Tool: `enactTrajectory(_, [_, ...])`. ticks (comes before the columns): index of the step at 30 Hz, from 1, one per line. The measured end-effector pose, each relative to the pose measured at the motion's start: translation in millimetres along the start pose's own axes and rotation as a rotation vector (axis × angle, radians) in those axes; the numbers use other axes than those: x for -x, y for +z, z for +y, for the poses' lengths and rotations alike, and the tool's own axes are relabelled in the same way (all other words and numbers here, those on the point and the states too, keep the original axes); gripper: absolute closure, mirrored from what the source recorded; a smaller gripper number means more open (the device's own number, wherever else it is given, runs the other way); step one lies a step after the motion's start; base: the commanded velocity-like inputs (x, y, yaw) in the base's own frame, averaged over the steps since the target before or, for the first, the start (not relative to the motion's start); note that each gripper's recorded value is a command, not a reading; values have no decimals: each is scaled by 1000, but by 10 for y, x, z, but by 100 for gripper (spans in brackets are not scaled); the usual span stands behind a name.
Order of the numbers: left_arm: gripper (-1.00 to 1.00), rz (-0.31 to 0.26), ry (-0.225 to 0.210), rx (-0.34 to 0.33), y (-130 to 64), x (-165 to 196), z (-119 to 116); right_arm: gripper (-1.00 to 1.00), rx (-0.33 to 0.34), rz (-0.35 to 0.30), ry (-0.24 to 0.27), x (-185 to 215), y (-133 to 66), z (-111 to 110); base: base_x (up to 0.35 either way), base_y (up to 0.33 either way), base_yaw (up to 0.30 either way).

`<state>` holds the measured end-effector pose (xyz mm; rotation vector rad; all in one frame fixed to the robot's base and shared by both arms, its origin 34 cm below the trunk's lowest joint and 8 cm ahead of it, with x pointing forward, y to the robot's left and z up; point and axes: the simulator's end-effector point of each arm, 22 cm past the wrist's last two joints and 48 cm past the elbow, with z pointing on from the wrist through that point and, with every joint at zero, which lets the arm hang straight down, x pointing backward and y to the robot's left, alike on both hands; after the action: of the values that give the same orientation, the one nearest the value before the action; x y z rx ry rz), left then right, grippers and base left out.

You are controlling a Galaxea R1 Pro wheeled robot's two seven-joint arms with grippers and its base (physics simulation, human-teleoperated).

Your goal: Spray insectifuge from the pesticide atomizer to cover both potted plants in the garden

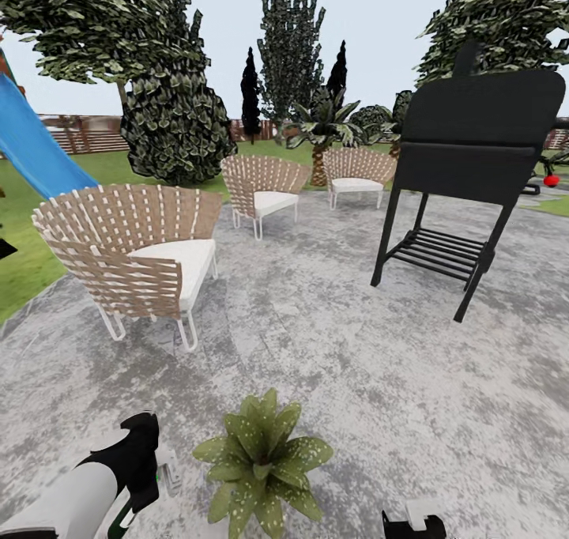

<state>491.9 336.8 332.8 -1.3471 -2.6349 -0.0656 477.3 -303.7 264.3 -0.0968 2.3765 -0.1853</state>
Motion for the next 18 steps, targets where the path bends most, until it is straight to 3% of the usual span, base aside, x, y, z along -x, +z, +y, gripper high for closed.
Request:
enactTrajectory(6, [100,-3,1,4,-24,21,19,-100,1,0,0,0,-2,3,-97,-114,257])
enactTrajectory(8, [100,-14,-11,22,-141,130,117,-100,1,0,0,2,-2,1,-4,-6,67])
enactTrajectory(10, [100,-6,-45,37,-249,220,176,-100,1,0,0,2,-2,2,-1,-1,13])
enactTrajectory(13, [100,41,-19,63,-287,212,194,-100,1,0,0,-1,-2,3,0,0,4])
enactTrajectory(15, [100,52,-14,6,-293,193,74,-100,2,0,0,0,-2,7,0,0,146])
enactTrajectory(18, [100,52,-10,-17,-298,197,23,-100,3,0,0,1,-2,14,0,0,238])
